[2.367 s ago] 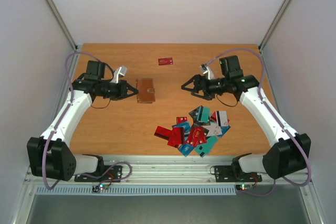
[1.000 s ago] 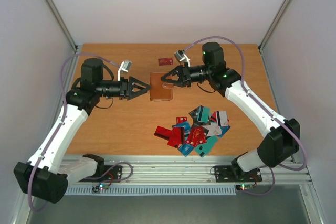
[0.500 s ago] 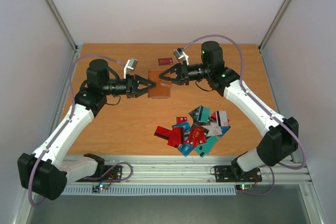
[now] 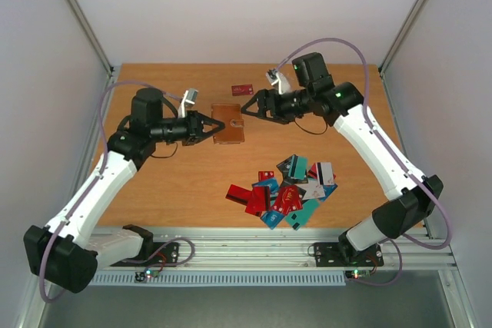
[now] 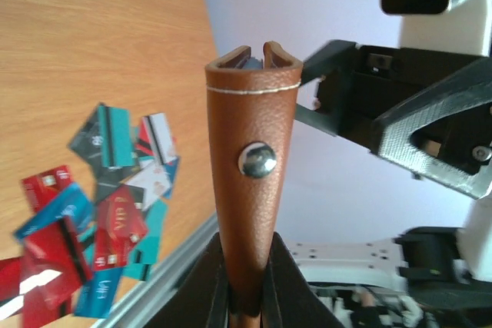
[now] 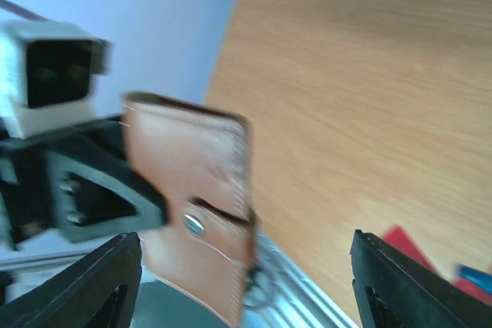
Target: Put the credit cards into the card holder
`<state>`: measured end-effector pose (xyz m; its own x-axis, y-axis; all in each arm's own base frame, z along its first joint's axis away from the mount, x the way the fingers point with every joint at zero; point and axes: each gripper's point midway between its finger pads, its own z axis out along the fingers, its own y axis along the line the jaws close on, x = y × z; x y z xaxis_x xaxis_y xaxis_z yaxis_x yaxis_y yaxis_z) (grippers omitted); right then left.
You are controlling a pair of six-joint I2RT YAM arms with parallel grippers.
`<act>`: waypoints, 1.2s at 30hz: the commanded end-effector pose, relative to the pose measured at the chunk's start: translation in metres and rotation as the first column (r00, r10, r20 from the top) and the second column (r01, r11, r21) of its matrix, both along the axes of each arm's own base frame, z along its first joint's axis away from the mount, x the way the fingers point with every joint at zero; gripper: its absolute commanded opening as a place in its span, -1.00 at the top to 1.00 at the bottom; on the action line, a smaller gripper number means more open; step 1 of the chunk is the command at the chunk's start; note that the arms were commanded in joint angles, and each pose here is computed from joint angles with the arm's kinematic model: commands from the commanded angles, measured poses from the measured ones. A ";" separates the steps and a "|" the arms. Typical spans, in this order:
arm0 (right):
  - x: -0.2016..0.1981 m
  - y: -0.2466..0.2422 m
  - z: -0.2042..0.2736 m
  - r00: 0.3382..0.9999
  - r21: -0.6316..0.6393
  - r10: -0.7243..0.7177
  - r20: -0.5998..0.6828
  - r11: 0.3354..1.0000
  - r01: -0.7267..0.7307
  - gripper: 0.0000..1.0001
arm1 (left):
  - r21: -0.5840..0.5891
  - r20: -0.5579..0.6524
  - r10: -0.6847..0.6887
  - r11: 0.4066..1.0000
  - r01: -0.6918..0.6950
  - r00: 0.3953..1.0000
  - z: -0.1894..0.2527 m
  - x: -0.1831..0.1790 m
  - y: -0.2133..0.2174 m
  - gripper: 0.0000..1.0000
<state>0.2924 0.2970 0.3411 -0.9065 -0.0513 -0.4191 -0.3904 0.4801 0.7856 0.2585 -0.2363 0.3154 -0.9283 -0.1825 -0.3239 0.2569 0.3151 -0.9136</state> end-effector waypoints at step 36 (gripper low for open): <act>-0.024 0.008 -0.055 0.970 -0.470 -0.239 -0.032 0.860 0.196 0.22 | 0.273 0.177 -0.059 0.962 0.008 0.982 0.005 -0.008 -0.036 1.00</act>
<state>0.2652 0.3084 0.2871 -0.9560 -0.0349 -0.2913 -0.1835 0.8457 0.5010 0.2527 -0.2598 0.2917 -0.8947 -0.0559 -0.4431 0.3289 0.5887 -0.7384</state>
